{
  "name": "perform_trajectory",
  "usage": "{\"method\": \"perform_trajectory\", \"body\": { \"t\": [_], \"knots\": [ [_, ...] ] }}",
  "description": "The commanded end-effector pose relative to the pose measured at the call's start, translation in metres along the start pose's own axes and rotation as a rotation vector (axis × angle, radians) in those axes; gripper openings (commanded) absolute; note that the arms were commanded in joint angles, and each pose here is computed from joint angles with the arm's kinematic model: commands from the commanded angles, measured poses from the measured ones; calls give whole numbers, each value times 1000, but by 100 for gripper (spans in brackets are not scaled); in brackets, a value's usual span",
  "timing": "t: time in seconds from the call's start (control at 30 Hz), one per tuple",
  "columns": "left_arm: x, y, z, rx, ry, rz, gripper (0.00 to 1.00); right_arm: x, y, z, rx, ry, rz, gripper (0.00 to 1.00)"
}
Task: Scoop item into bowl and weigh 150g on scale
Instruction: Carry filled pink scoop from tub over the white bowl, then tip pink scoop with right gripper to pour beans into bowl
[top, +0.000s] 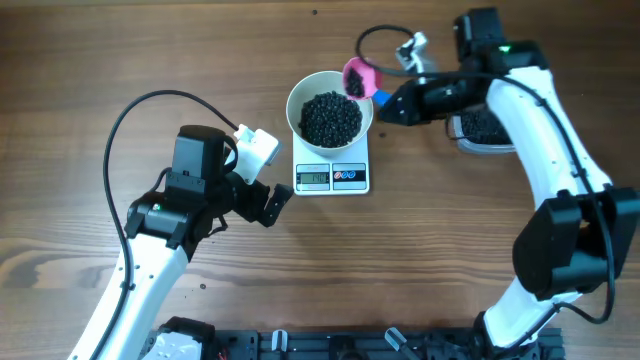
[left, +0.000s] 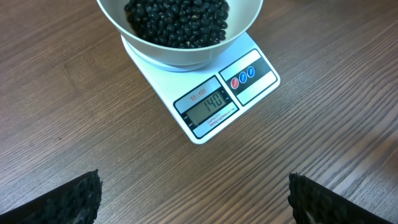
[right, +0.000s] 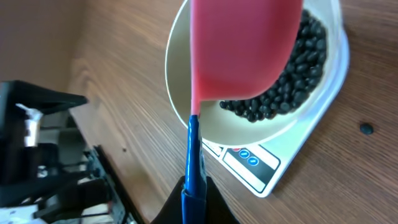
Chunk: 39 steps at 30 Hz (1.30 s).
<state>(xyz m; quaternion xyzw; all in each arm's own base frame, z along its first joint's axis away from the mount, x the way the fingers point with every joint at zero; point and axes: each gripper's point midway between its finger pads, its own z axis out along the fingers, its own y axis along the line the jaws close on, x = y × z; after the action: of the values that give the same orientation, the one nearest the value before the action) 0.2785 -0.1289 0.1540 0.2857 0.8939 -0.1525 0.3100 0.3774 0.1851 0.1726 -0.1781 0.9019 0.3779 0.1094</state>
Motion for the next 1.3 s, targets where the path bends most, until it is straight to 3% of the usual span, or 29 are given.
{"method": "perform_trajectory", "body": {
  "t": [0.0,0.37,0.83,1.03,1.27],
  "knots": [
    [4,-4,4,21,10,-1,100,-4,-11,11,179,19,0,4],
    [3,-4,4,21,9,0,100,-1,-20,31,499,68,-126,4],
    [4,-4,4,21,10,-1,100,-1,-15,36,524,86,-215,4],
    [4,-4,4,21,10,-1,100,-3,-22,34,648,101,-278,4],
    [4,-4,4,21,10,-1,100,-2,-21,35,656,106,-294,4]
  ]
}}
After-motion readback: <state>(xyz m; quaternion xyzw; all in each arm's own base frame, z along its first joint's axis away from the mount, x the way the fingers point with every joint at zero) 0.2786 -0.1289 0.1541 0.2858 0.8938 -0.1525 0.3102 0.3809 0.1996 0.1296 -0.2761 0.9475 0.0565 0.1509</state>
